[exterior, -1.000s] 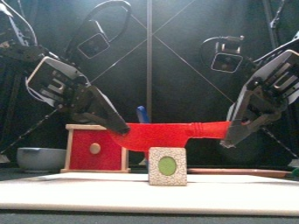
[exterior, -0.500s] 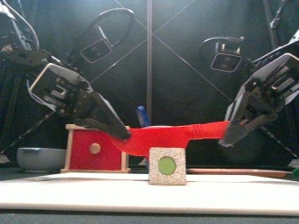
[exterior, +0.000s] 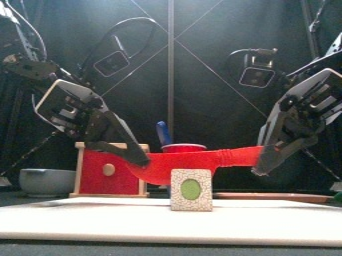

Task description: Cut sushi roll

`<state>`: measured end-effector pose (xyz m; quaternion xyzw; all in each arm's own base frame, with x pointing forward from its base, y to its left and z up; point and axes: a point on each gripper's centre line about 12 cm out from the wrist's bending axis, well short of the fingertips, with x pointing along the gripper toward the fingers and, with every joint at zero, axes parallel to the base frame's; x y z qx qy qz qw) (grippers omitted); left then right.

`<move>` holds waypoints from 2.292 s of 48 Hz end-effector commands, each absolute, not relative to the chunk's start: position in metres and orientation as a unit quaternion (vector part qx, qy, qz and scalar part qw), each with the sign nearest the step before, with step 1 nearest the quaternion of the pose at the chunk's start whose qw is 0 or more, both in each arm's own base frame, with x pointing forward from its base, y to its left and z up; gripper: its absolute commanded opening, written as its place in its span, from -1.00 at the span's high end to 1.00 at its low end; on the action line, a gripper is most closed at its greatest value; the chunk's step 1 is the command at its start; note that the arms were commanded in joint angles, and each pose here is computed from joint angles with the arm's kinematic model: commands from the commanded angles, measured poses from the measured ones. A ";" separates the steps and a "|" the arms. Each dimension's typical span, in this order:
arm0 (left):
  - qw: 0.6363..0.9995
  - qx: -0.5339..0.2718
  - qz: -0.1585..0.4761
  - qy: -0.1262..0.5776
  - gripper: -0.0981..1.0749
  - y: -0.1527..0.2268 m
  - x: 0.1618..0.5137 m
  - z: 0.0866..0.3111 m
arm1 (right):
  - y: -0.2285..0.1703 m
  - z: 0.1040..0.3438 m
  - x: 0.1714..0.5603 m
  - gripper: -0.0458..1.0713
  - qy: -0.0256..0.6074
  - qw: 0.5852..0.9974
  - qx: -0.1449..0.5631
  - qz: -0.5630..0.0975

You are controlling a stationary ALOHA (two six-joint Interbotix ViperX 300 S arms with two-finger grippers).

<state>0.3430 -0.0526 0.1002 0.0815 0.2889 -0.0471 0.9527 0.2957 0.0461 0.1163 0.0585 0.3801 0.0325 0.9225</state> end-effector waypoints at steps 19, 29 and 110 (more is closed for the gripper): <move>0.929 0.090 -0.036 0.358 0.15 -0.029 0.332 0.070 | 0.038 0.089 0.291 0.34 0.427 0.903 0.046 0.022; 0.931 0.085 -0.025 0.354 0.15 -0.020 0.332 0.076 | 0.028 0.098 0.294 0.34 0.414 0.909 0.033 0.019; 0.925 0.102 -0.089 0.354 0.15 -0.066 0.336 0.082 | 0.072 0.110 0.280 0.34 0.457 0.886 0.052 0.060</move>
